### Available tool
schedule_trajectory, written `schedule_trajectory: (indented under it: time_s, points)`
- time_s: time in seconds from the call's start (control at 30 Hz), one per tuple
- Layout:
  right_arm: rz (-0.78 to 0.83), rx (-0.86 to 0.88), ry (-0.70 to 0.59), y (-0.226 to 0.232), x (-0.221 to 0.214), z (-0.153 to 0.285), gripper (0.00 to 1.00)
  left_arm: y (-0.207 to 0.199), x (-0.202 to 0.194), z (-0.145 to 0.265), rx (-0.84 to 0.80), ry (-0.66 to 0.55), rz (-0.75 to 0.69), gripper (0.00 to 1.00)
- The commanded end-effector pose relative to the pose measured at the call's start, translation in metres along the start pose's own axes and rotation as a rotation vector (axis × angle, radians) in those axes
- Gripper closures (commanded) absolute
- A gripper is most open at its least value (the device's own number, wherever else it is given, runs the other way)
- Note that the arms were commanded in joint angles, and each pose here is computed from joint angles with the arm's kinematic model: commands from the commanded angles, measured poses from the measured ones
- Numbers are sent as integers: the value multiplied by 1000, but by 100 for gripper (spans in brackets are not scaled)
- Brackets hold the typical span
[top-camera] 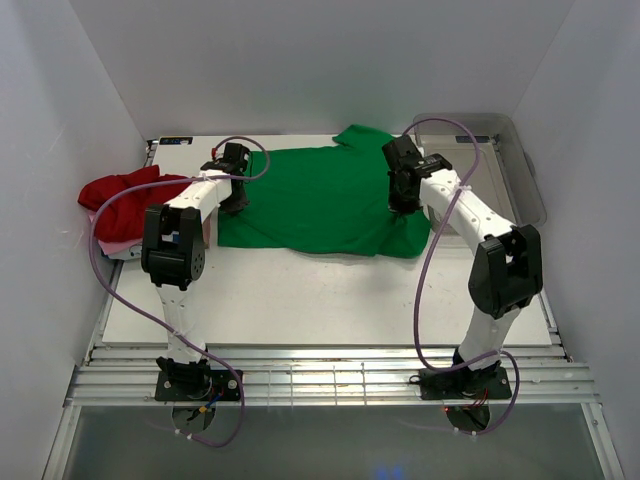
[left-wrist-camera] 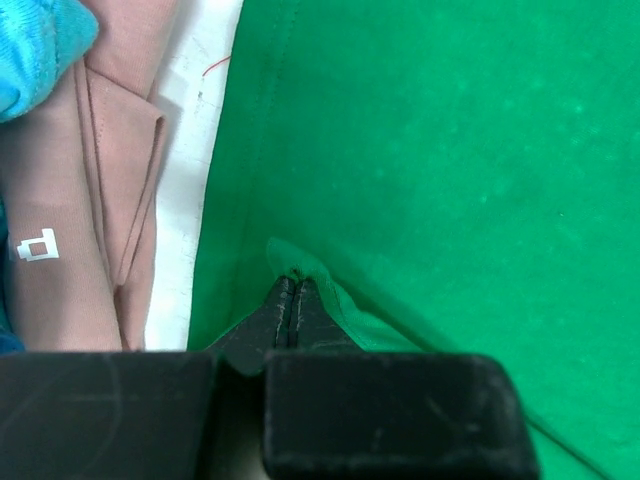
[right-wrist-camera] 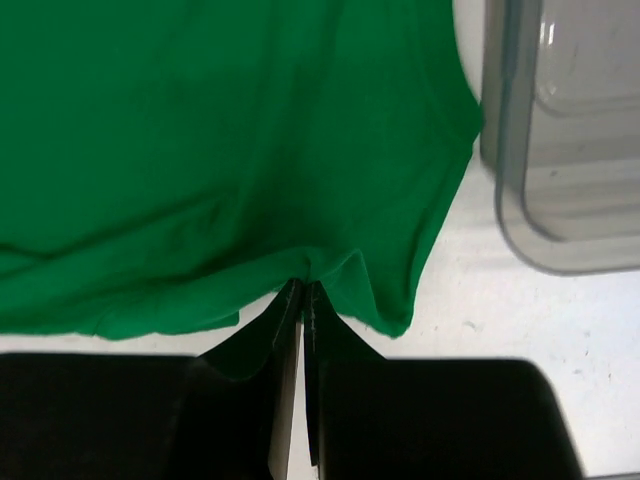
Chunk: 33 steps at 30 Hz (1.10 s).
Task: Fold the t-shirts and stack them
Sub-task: Fold the tshirt
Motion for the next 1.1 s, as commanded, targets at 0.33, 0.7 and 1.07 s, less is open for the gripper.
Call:
schedule_trajectory:
  time_s: [0.33,0.7,1.07]
  points:
    - [-23,33,-88,-5,87,-35,92,17,27,34,40,-109,68,100]
    - [-62,30,-101,-11,122,-59,92,22,43,31,42,-133,73,100]
    - [-98,14,-113,-24,134,-75,92,16,43,16,21,-106,47,100]
Point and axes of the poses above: each gripper's point midway between its finger pads, its own z axis back along the fingers, its own y axis along the line the jaws close on, x = y × z, the point moved 9 cm from there along z, back along the fingers, and after that the axes turned 12 degrees about -z, right-handed, at the moved point
